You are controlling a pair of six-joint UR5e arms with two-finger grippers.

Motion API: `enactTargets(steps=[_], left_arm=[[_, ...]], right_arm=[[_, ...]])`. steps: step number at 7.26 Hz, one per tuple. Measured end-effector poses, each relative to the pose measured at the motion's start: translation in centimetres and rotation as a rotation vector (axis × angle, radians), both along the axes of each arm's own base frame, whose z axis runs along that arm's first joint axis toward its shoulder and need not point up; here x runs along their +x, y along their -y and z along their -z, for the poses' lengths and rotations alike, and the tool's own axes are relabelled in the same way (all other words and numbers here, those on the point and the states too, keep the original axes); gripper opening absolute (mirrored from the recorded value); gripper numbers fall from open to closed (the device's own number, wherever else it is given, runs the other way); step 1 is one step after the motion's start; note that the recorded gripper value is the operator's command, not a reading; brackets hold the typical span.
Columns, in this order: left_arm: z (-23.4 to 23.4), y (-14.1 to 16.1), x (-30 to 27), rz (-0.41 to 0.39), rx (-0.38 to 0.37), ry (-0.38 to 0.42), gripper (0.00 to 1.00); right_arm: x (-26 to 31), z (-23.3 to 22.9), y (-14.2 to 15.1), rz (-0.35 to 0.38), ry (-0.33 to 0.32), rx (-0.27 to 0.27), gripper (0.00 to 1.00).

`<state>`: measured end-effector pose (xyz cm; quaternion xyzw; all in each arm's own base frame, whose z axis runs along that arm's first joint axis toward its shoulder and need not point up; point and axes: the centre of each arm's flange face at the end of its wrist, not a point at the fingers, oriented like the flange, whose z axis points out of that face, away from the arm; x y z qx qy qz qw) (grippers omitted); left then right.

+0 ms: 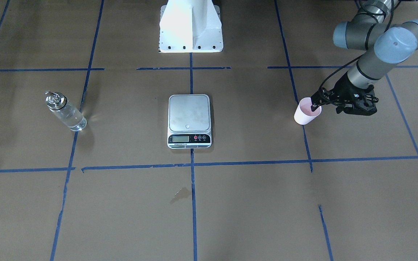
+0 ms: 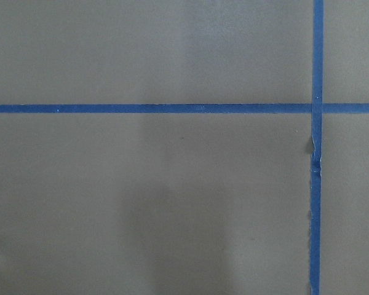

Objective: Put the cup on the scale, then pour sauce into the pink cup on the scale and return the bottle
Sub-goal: 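Reach the left gripper down to the pink paper cup, then close the left gripper around the pink cup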

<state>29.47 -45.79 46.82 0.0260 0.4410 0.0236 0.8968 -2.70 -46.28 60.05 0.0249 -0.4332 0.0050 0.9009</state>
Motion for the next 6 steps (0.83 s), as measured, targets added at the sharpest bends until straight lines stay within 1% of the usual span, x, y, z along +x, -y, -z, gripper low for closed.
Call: enactTargets(steps=[1,2,4,6], left_arm=[[-0.1,-0.5,0.8,-0.016,-0.002,0.002,0.26],[-0.2,-0.8,1.4,-0.029,-0.004,0.003,0.0],[-0.2,-1.2,1.9,-0.04,-0.004,0.005,0.0],[0.8,-1.2,1.7,-0.037,-0.001,0.001,0.0]], right_arm=[[0.0,0.0,0.0,0.001,0.0,0.001,1.0],[0.0,0.0,0.0,0.001,-0.001,0.002,1.0],[0.0,-0.1,0.0,0.002,-0.003,0.002,1.0],[-0.1,0.0,0.1,0.003,-0.004,0.005,1.0]])
